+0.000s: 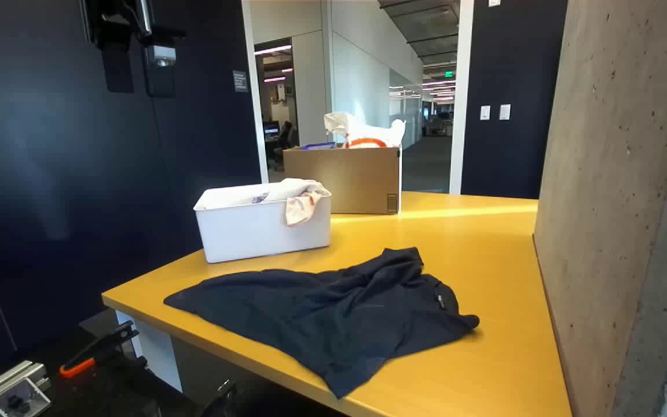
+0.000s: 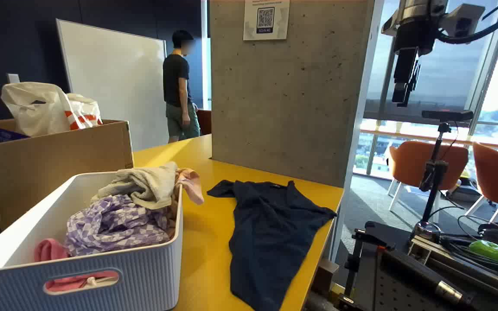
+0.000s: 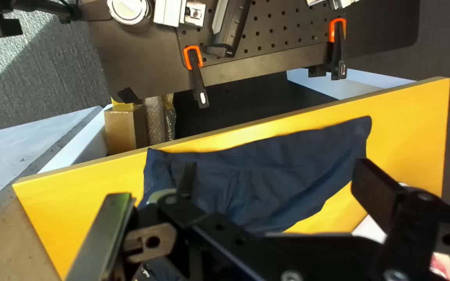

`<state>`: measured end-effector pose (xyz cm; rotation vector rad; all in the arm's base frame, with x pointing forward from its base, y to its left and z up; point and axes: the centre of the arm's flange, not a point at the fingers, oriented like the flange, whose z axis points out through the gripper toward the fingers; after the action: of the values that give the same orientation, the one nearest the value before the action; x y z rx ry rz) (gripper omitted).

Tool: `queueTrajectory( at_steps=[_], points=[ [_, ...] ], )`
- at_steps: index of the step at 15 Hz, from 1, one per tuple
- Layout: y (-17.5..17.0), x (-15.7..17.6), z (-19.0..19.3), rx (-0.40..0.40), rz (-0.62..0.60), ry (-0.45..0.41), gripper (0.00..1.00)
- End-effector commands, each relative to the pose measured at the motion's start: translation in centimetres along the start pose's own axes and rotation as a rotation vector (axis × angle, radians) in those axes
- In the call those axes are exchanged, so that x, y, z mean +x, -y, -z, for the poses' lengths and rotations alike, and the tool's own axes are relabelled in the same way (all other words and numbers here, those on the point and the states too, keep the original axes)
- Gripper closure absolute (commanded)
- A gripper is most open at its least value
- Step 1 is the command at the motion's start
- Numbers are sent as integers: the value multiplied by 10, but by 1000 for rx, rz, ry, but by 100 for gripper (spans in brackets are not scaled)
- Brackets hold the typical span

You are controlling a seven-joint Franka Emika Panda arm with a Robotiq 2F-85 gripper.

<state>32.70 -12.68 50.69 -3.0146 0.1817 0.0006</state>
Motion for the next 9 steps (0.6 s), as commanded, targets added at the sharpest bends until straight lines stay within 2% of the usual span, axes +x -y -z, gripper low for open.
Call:
queueTrajectory(
  at_steps=[1, 7, 9],
  points=[
    [0, 0, 1, 0, 0, -2, 0],
    [1, 6, -2, -6, -3, 2, 0],
    [3, 25, 3, 54, -57, -20, 0]
  ],
)
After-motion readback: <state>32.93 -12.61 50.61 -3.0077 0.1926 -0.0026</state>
